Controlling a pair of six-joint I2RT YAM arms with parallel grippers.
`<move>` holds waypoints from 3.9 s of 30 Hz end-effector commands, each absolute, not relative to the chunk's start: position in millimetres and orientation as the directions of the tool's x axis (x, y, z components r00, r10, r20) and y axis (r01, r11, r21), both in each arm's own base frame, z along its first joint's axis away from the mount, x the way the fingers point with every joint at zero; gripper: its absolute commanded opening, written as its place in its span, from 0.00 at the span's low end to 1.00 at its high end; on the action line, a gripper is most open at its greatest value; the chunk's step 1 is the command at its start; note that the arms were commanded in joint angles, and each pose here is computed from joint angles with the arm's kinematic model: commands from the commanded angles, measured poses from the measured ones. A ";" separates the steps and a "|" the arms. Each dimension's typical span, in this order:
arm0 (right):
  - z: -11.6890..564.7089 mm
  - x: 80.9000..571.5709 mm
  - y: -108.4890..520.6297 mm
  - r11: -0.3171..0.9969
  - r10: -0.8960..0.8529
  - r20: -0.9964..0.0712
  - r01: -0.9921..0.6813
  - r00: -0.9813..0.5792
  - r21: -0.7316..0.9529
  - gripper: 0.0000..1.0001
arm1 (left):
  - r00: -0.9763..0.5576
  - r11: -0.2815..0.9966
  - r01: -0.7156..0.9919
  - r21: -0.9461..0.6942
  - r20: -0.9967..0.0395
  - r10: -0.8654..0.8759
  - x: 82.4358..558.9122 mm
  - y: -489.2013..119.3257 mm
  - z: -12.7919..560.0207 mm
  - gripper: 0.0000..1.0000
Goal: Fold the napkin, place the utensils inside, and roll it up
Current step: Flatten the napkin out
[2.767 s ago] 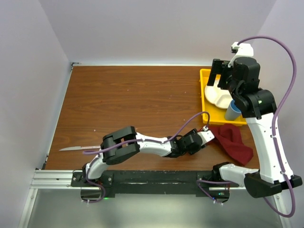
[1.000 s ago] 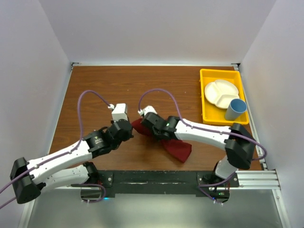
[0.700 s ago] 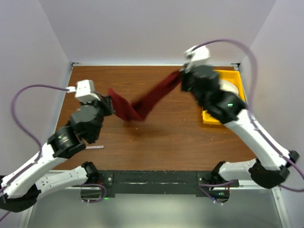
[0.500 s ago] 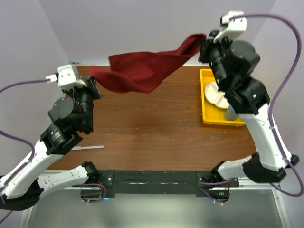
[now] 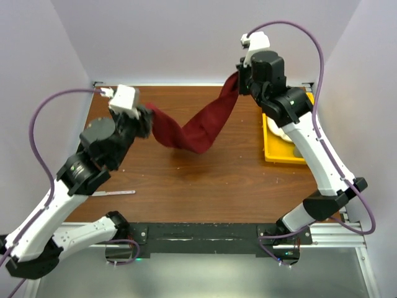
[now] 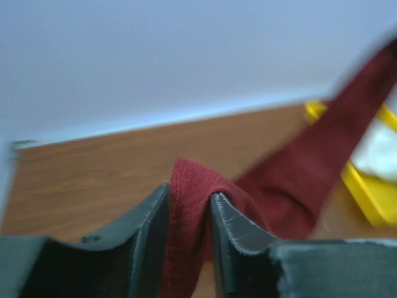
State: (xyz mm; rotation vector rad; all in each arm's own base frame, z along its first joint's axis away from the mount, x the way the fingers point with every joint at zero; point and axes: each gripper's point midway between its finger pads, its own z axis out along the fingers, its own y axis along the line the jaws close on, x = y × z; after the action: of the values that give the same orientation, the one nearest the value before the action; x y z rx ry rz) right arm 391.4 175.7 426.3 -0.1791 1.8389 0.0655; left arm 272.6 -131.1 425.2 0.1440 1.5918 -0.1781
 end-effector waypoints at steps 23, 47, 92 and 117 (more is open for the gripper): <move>388.3 268.9 280.6 0.554 -0.040 -0.869 -0.735 -0.493 0.391 0.00 | -0.175 0.552 0.816 -0.172 -0.983 -0.047 262.6 -309.6 349.4 0.75; 420.8 257.6 281.4 0.501 -0.036 -0.897 -0.784 -0.442 0.366 0.00 | -0.048 0.645 0.756 -0.113 -0.992 -0.118 270.5 -280.1 405.7 0.59; 599.4 107.3 145.8 0.590 0.303 -0.923 -0.808 0.239 -0.016 0.00 | 0.112 0.632 0.773 -0.052 -0.970 -0.217 147.2 -160.6 562.8 0.00; 194.2 529.7 162.5 0.950 -0.285 -0.701 -0.094 -0.654 -0.299 0.61 | -0.615 0.954 0.107 0.280 -0.736 0.285 503.9 -136.4 231.0 0.62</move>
State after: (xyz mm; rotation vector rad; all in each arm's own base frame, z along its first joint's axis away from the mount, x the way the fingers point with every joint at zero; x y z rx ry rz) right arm 546.4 185.3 164.1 -0.1990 2.2421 -0.2062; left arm 504.7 -152.5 94.7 0.5075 2.5008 0.2865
